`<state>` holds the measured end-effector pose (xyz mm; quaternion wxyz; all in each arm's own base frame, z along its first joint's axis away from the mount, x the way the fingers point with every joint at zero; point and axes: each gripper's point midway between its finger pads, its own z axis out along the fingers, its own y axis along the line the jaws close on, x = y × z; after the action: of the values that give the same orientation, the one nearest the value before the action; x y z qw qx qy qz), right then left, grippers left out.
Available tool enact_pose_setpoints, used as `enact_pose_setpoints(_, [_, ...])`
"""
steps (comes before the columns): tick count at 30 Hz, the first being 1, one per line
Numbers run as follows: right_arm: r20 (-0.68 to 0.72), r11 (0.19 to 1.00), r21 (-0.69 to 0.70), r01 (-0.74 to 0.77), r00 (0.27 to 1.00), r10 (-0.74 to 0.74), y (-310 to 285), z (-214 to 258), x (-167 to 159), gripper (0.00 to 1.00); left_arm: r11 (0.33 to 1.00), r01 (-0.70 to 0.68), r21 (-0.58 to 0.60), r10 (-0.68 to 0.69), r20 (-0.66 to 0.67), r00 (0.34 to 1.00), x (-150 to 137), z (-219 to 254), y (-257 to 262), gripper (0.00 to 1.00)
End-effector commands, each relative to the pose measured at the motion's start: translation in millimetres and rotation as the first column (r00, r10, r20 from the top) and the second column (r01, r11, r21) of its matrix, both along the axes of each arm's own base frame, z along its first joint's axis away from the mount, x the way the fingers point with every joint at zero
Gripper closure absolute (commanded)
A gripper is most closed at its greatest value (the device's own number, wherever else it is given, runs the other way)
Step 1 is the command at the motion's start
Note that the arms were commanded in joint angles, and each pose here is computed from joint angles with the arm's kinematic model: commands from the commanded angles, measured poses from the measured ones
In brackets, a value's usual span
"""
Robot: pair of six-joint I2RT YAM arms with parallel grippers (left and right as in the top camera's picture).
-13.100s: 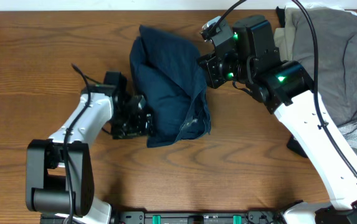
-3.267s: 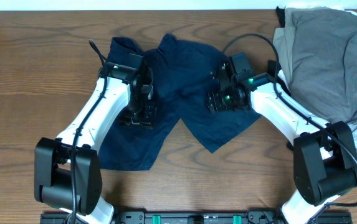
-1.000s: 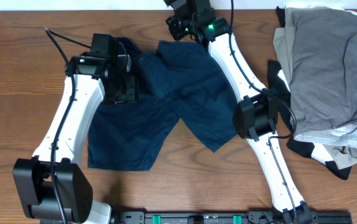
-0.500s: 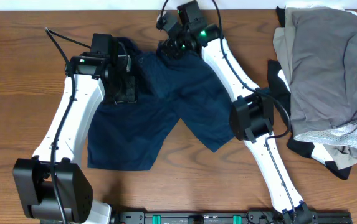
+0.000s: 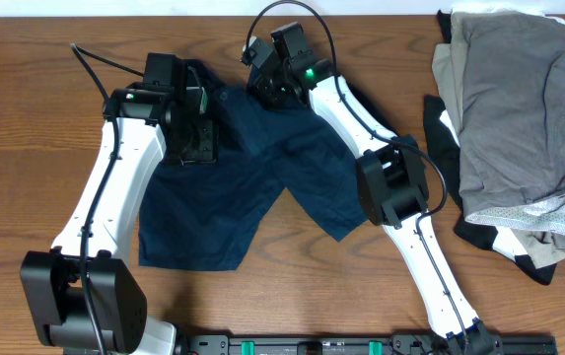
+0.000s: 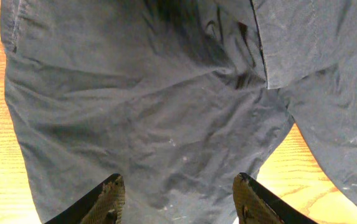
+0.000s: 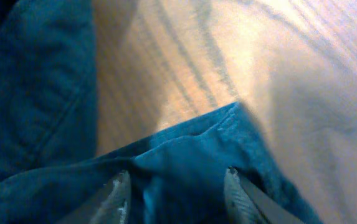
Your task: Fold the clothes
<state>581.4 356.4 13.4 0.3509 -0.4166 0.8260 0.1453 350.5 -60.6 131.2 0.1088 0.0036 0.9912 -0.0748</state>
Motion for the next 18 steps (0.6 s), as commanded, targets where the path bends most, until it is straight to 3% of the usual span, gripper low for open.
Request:
enact_pose_setpoints(1, [0.008,0.991,-0.015,0.135,0.991,-0.135,-14.0,-9.4,14.7,0.83,1.000,0.006,0.010,-0.006,0.023,1.000,4.2,5.7,2.7,0.43])
enact_pose_setpoints(2, [0.026,0.984,0.002,0.176,0.984,-0.176,-16.4,-4.0,22.2,0.96,1.000,0.006,0.010,-0.006,0.023,1.000,4.2,5.7,2.7,0.43])
enact_pose_setpoints(3, [0.038,0.981,0.014,0.195,0.980,-0.196,-18.1,0.4,27.0,0.99,1.000,0.006,0.010,-0.006,0.023,1.000,4.2,5.7,2.7,0.43])
enact_pose_setpoints(12, [0.086,0.963,0.138,0.230,0.966,-0.243,-37.1,79.3,52.9,0.99,1.000,0.006,0.010,-0.006,0.023,1.000,4.3,5.7,2.7,0.43])
enact_pose_setpoints(18, [0.002,0.980,0.193,0.037,0.999,-0.038,-20.1,92.0,23.5,0.99,1.000,0.006,0.010,-0.006,0.023,1.000,4.3,5.7,2.7,0.43])
